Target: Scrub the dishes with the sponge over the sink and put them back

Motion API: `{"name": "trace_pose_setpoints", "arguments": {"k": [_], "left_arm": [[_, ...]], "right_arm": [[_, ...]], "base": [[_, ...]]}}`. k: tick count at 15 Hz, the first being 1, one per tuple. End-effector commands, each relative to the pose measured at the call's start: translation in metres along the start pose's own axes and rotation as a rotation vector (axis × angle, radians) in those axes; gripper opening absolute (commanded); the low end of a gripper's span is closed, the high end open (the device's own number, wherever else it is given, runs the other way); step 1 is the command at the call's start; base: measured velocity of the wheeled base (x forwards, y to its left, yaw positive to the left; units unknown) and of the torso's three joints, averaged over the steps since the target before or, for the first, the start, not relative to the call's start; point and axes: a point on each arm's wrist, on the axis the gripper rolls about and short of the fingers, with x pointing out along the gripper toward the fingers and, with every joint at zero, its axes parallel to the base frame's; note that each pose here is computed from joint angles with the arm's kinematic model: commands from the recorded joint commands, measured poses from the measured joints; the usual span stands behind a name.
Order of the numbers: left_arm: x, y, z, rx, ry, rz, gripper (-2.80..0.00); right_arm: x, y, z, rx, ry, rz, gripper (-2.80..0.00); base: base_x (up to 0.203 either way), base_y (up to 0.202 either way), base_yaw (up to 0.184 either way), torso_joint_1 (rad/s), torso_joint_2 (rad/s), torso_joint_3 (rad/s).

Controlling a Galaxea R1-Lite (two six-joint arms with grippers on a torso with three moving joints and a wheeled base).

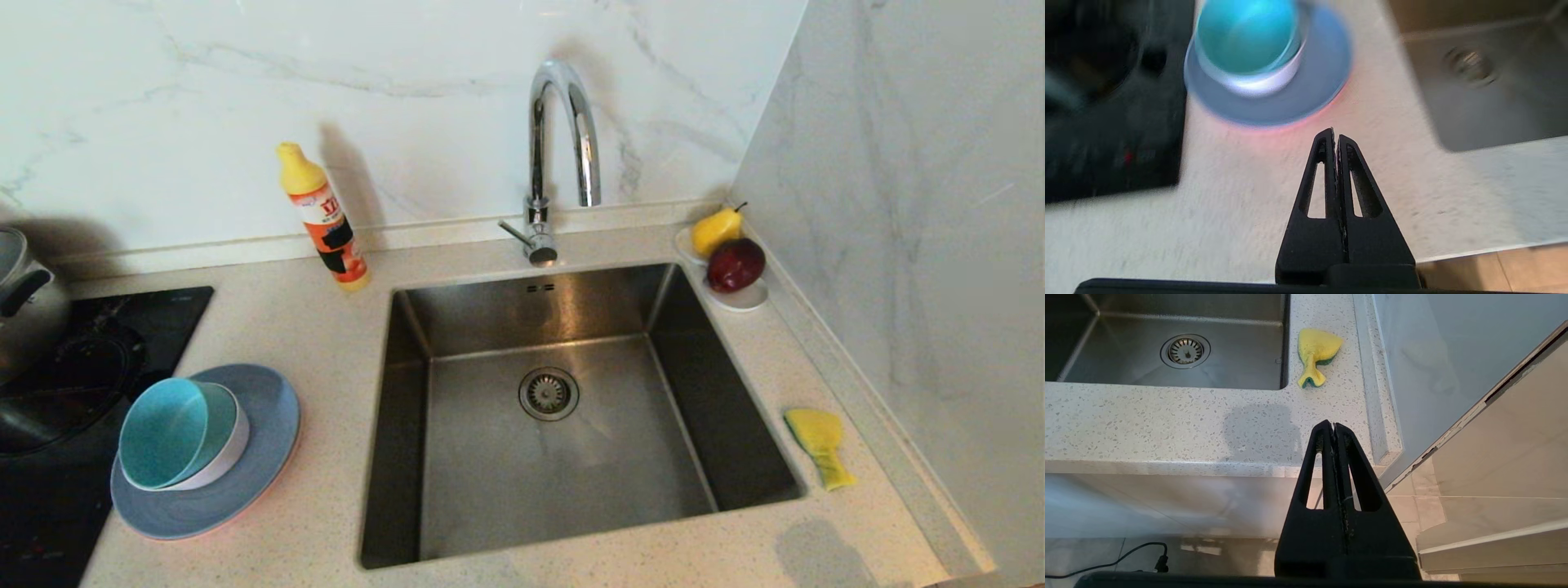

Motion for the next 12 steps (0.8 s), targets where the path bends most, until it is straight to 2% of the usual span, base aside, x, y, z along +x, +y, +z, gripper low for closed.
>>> {"name": "trace_pose_setpoints", "arguments": {"k": [1, 2, 12], "left_arm": [[-0.0099, -0.0018, -0.0152, 0.012, -0.067, -0.031, -2.80], [-0.0099, -0.0020, -0.0173, 0.007, -0.041, -0.039, -2.80], [-0.0098, -0.0019, -0.0164, -0.001, -0.051, -0.037, -2.80]], "right_arm": [[0.0001, 0.0000, 0.0001, 0.002, 0.001, 0.000, -2.80], [0.0001, 0.0000, 0.0002, -0.001, 0.000, 0.001, -2.80], [-0.0001, -0.0001, 0.0003, -0.012, 0.002, -0.003, -2.80]], "base": [[0.000, 0.000, 0.000, 0.000, 0.00, 0.000], [0.000, 0.000, 0.000, 0.000, 0.00, 0.000], [0.000, 0.000, 0.000, 0.000, 0.00, 0.000]]}}
